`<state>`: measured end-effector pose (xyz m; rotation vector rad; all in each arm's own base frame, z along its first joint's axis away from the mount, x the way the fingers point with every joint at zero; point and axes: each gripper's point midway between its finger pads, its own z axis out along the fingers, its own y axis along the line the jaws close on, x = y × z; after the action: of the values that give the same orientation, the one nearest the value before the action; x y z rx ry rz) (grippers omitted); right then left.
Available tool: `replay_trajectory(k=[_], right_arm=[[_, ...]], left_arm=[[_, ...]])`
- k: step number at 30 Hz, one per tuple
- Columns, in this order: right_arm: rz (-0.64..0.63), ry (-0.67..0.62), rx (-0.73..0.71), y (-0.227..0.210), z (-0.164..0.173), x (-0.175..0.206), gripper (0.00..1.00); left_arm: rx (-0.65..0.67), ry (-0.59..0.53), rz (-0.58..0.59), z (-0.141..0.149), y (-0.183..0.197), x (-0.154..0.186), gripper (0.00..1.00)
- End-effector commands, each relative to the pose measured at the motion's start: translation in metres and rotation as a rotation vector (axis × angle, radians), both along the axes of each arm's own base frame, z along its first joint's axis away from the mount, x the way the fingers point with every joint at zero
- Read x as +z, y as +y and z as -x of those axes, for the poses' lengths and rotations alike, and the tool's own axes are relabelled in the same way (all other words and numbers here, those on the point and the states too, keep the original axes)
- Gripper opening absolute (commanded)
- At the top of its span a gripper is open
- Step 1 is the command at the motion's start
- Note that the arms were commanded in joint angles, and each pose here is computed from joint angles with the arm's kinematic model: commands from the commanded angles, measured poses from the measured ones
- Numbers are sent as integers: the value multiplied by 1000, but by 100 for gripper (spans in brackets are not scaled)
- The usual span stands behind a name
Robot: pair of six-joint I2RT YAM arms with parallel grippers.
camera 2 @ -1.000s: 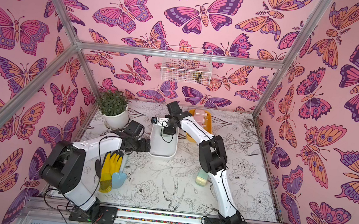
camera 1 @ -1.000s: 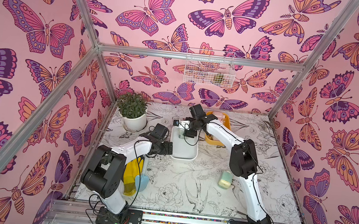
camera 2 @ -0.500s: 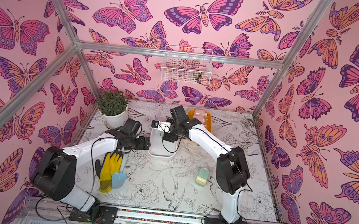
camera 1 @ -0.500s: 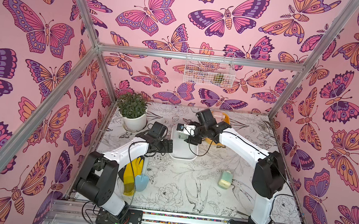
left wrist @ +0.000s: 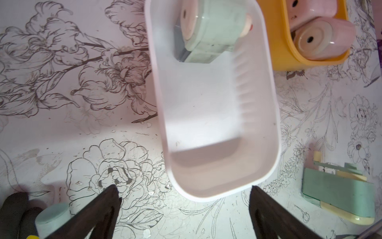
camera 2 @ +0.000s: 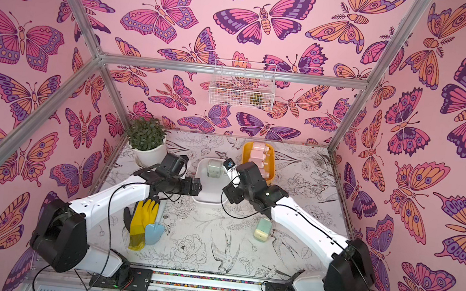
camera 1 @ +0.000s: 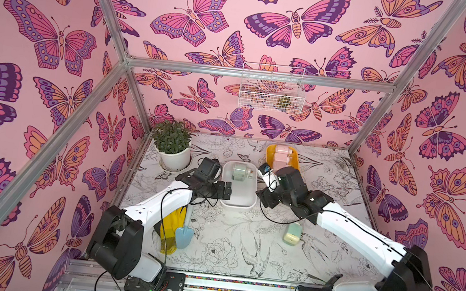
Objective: Place the pencil sharpeners by color into the storage box
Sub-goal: Pick up the pencil sharpener from the center of the board.
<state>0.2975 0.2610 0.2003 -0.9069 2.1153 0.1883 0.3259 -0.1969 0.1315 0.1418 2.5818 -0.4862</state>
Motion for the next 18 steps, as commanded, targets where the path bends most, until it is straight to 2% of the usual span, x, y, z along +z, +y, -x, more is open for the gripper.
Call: replay_trajectory(k=[1, 2, 8, 12, 15, 18], right_arm=[[22, -12, -342, -69, 0, -4, 96], [12, -29, -400, -83, 1, -5, 99], [-139, -104, -716, -154, -2, -12, 99], [-246, -35, -969, -207, 0, -27, 99], [-301, 57, -995, -216, 8, -39, 99], [-281, 129, -1023, -224, 23, -47, 99]], left_arm=[[-81, -24, -1, 7, -28, 12, 100], [-82, -36, -5, 9, -37, 16, 100], [-139, -134, -45, 28, -112, 25, 100], [-260, -160, -87, 53, -176, 10, 100], [-366, -138, -103, 72, -213, -8, 100], [-482, -92, -99, 95, -242, -22, 100]])
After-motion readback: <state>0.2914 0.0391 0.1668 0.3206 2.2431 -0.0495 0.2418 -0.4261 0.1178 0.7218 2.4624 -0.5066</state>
